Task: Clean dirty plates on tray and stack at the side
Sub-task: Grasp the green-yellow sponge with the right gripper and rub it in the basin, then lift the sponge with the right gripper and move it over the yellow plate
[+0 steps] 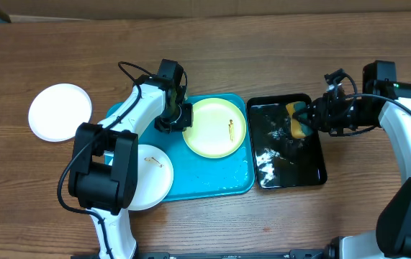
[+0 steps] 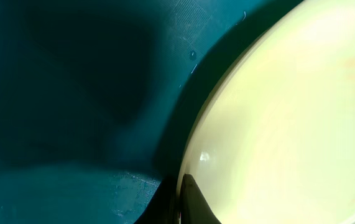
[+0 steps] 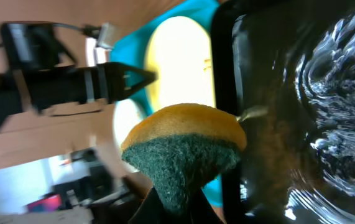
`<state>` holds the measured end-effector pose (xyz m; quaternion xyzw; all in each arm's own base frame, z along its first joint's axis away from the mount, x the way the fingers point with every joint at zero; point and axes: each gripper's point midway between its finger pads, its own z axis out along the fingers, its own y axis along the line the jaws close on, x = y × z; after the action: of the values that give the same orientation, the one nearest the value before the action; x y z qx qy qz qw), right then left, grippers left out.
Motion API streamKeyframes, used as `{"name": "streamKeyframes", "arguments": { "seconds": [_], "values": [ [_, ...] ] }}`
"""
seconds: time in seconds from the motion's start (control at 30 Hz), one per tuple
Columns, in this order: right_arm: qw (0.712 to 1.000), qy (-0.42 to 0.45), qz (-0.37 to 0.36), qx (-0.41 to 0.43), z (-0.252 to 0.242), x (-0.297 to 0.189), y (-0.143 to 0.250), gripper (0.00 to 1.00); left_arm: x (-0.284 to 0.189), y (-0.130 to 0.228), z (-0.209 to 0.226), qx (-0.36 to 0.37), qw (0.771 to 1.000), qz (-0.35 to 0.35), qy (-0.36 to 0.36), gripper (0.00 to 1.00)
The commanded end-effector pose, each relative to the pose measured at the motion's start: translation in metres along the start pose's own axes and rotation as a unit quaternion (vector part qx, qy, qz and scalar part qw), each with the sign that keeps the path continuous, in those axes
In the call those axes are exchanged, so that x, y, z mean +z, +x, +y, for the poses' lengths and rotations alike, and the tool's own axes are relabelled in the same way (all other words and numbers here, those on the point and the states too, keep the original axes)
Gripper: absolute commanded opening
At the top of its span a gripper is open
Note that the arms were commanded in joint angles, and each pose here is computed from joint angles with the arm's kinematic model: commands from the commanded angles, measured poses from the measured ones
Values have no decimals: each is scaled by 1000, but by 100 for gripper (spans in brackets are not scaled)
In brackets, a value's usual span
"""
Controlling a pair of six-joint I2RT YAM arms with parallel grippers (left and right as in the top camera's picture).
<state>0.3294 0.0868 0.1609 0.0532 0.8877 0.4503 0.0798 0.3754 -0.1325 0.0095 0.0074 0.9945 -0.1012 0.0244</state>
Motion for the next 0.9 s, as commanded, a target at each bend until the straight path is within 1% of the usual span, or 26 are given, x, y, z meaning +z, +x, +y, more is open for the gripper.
{"name": "streamKeyframes", "arguments": {
  "seconds": [0.0, 0.3, 0.43, 0.63, 0.73, 0.8, 0.83, 0.87],
  "values": [
    [997, -81, -13, -11, 29, -12, -4, 4, 5, 4, 2, 1, 1000, 9, -6, 4],
    [996, -84, -23, -16, 28, -15, -8, 4, 5, 4, 2, 2, 1000, 8, -6, 4],
    [998, -53, -30, -29, 18, -13, -13, 4, 5, 3, 2, 2, 1000, 7, -6, 4],
    [999, -17, -20, -33, 9, -6, -10, 4, 5, 2, 2, 2, 1000, 4, -7, 4],
    [999, 24, -13, -31, -1, -1, -8, 4, 5, 0, 5, 2, 1000, -1, -14, 4],
    [997, 76, -10, -14, -15, 2, -7, 4, 5, -1, 6, 2, 1000, -2, -18, 4],
    [991, 130, -15, 4, -29, 5, -9, 4, 5, -1, 6, 1, 1000, -3, -17, 4],
    [987, 158, -20, 11, -36, 5, -11, 4, 5, -2, 6, -1, 1000, -4, -18, 4]
  ]
}}
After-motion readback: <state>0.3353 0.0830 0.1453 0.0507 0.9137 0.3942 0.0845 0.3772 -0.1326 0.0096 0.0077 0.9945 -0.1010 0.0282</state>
